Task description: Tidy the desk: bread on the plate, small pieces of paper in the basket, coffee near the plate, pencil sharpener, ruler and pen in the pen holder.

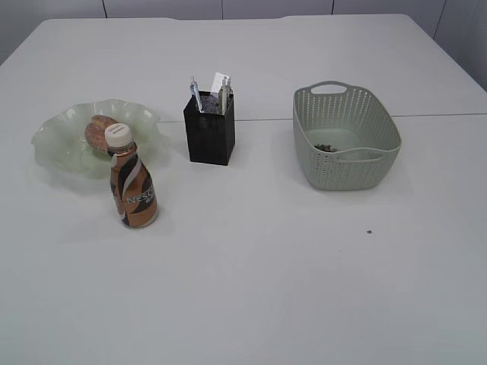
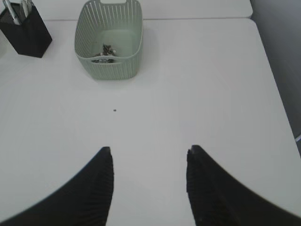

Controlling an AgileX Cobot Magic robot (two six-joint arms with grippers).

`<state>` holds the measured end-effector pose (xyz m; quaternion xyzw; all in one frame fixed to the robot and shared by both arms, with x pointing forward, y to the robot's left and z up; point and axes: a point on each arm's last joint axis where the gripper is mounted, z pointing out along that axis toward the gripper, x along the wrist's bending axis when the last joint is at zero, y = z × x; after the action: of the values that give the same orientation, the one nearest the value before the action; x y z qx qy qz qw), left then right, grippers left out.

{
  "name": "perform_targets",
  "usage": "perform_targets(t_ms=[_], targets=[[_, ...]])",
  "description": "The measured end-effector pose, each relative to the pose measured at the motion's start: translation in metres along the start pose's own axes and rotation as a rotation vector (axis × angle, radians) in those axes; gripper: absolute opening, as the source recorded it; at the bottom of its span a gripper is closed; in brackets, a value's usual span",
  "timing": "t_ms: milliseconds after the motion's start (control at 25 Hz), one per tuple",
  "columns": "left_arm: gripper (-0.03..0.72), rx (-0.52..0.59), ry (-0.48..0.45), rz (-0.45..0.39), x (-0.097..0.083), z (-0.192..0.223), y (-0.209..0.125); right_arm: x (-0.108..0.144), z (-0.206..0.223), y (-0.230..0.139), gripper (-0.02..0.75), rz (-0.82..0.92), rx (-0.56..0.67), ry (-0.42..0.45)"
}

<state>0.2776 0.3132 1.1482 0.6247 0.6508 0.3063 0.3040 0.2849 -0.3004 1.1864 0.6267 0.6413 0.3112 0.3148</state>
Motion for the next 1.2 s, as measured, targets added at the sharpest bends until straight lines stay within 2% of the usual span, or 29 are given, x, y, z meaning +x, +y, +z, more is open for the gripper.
perform_targets(t_ms=[440, 600, 720, 840, 1040, 1200], targets=[[0.371, -0.138, -0.051, -0.044, 0.017, -0.018, -0.059, -0.006, -0.061, -0.045, 0.374, 0.024, -0.253, 0.004], [0.37, -0.159, -0.056, -0.051, 0.02, -0.014, -0.077, -0.002, -0.066, -0.07, 0.375, 0.043, -0.296, 0.061], [0.37, -0.165, -0.071, -0.056, 0.021, -0.009, -0.091, 0.0, -0.057, -0.093, 0.375, 0.049, -0.289, 0.086], [0.37, -0.122, -0.087, -0.056, 0.017, 0.001, -0.098, 0.0, -0.04, -0.116, 0.375, 0.047, -0.261, 0.082], [0.37, -0.058, -0.127, -0.056, 0.011, 0.013, -0.105, 0.003, 0.001, -0.14, 0.374, 0.04, -0.133, 0.089], [0.37, -0.093, -0.144, 0.003, 0.009, 0.014, -0.103, 0.004, 0.022, -0.149, 0.374, 0.013, -0.053, 0.086]])
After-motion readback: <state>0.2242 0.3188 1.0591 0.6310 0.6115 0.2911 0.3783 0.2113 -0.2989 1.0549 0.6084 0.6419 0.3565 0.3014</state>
